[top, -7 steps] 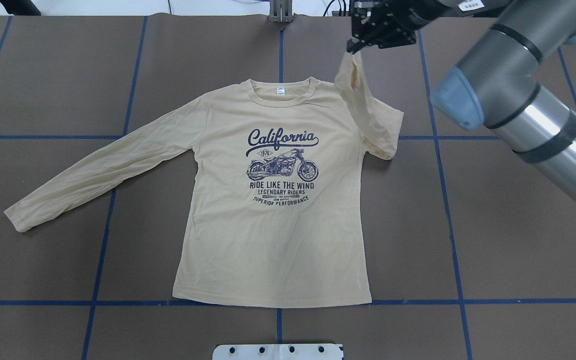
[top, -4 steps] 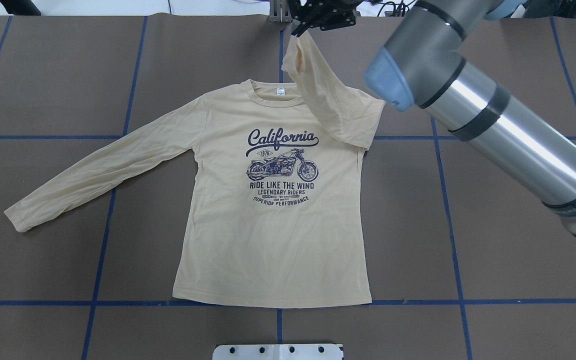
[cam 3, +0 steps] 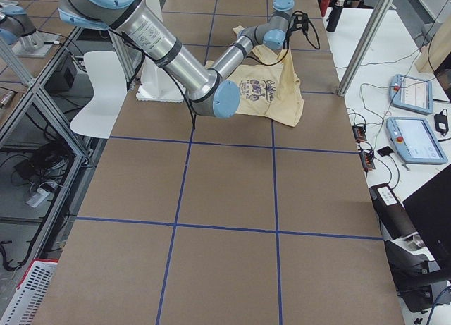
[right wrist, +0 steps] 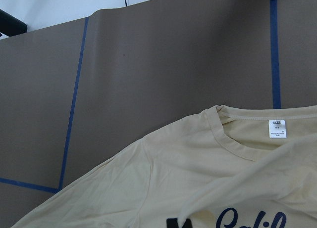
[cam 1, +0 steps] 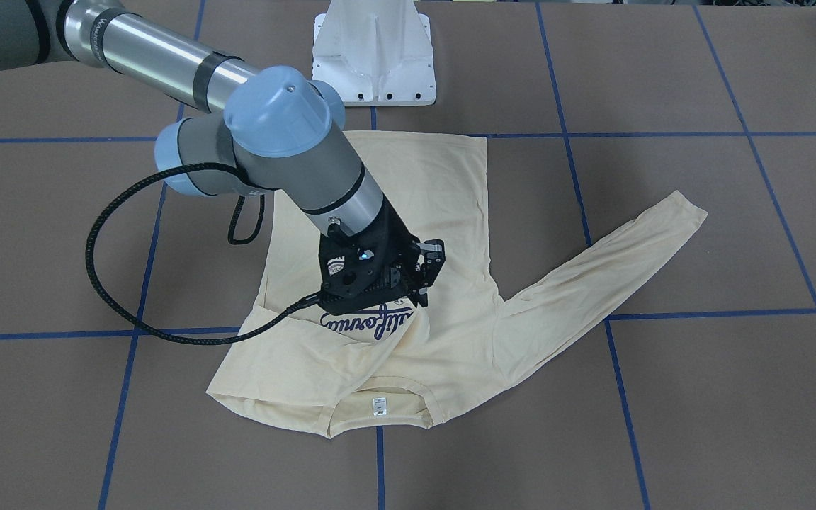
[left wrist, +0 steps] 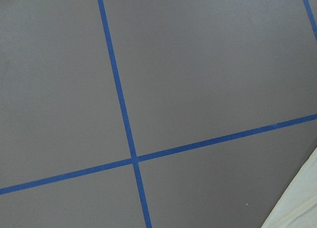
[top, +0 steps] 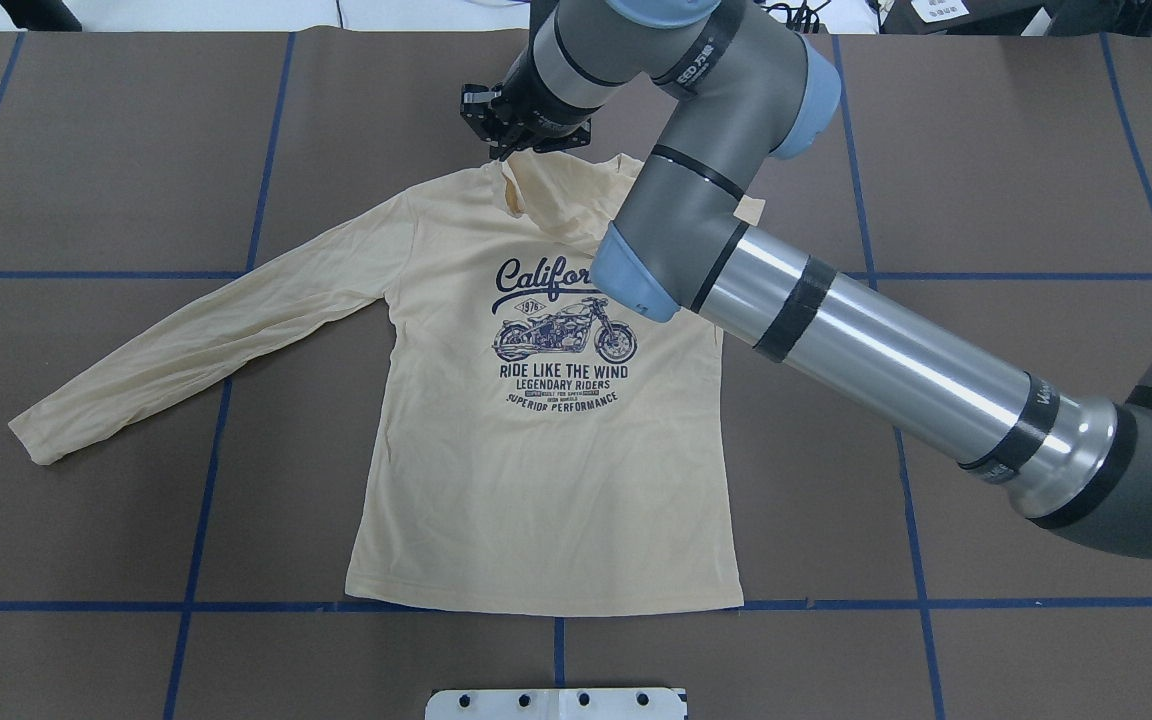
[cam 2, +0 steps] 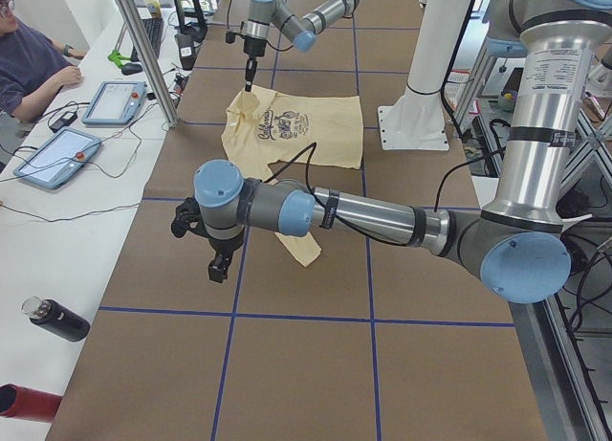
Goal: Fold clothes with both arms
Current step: 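Carry the sleeve across the shirt toward the collar and lay it down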
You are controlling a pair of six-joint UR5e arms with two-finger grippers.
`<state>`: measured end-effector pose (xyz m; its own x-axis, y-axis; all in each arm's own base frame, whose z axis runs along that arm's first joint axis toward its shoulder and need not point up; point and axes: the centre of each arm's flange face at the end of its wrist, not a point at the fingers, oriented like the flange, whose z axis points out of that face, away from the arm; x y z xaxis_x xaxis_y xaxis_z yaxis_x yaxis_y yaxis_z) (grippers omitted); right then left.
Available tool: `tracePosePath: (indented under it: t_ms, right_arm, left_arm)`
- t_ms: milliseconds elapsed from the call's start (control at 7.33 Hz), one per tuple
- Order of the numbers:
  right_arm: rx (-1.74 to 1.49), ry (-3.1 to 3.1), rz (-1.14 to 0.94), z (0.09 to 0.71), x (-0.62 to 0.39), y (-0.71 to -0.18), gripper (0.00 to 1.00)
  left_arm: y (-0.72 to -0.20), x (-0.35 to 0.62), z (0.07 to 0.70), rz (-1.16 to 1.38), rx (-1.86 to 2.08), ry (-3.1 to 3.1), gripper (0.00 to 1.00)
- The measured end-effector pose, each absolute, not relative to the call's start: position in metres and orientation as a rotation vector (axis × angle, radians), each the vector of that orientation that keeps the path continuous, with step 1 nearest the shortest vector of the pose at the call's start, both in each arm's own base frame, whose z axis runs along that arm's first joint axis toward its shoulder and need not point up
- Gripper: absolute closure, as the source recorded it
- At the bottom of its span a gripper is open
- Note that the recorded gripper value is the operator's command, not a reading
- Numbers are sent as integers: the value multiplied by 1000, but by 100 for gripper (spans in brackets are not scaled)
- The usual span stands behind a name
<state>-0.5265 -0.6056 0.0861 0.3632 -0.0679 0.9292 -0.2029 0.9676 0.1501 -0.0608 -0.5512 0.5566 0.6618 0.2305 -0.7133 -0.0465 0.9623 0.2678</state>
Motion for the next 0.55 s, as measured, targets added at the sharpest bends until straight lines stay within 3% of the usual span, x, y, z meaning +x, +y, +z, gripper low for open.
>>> tracePosePath:
  t_ms: [273,409,545]
  right_arm:
    - [256,-1168,97,74,-559,-614,100]
    - [267,-1146,109,70,-574,-616,71]
    - [300,-1130,120,65,-594,-613,1]
  left_arm:
    - [-554,-60,558,158,235,835,1]
    - [-555,-60,558,159,239,835,1]
    - [-555,-60,559,159,240,835,1]
